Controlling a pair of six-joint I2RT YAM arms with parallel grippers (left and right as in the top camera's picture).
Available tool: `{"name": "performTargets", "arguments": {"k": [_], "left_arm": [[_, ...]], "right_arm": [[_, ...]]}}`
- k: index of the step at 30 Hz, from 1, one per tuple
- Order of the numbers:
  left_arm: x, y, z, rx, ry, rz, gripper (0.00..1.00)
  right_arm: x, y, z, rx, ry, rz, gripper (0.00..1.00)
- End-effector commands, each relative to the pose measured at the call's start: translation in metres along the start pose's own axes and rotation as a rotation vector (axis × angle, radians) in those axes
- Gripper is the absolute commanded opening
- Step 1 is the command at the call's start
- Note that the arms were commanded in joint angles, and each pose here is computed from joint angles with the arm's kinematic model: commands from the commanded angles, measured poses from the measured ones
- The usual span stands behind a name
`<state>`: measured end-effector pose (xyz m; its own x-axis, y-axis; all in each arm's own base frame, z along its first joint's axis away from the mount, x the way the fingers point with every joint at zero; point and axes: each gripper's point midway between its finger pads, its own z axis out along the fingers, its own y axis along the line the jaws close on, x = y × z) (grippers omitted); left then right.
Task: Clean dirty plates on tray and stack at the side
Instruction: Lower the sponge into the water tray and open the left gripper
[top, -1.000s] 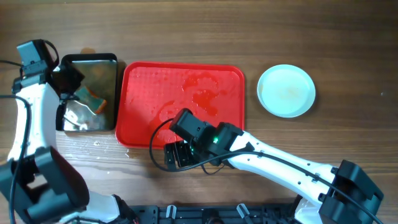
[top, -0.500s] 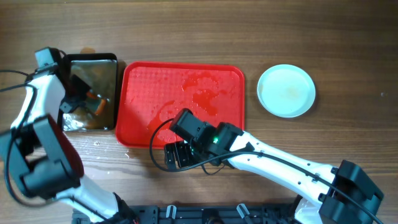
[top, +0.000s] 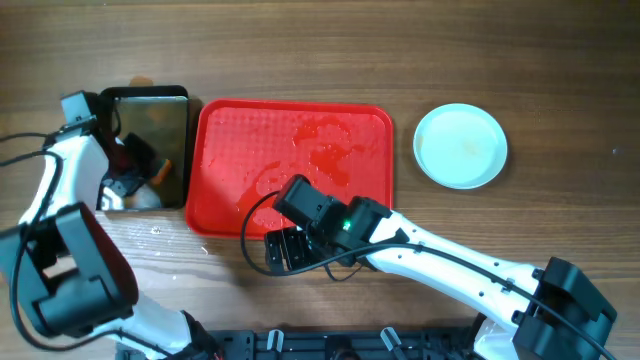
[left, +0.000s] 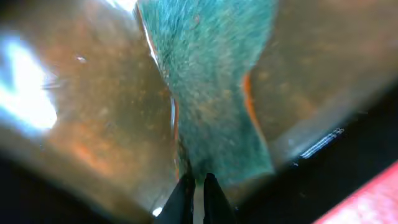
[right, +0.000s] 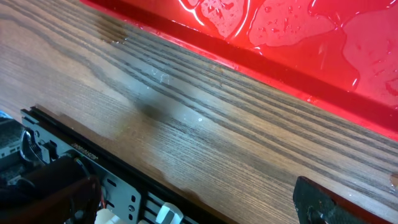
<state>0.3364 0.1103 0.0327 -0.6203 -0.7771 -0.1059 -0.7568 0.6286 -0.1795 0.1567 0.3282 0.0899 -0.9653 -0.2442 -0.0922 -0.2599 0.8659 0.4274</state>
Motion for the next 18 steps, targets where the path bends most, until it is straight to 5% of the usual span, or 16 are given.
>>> {"name": "performTargets", "arguments": {"k": [1, 9, 18], "left_arm": [[0.015, 0.009, 0.034, -0.032, 0.071, -0.016, 0.04], [0.006, 0.025, 0.033, -0.125, 0.045, -0.02, 0.04], [-0.023, -0.033, -0.185, 0.257, -0.45, 0.034, 0.09]], "right_arm": [[0.003, -0.002, 0.004, 0.009, 0.015, 0.003, 1.0], [0.003, -0.002, 0.004, 0.009, 0.016, 0.003, 1.0], [0.002, 0.014, -0.015, -0.054, -0.001, -0.045, 1.0]]}}
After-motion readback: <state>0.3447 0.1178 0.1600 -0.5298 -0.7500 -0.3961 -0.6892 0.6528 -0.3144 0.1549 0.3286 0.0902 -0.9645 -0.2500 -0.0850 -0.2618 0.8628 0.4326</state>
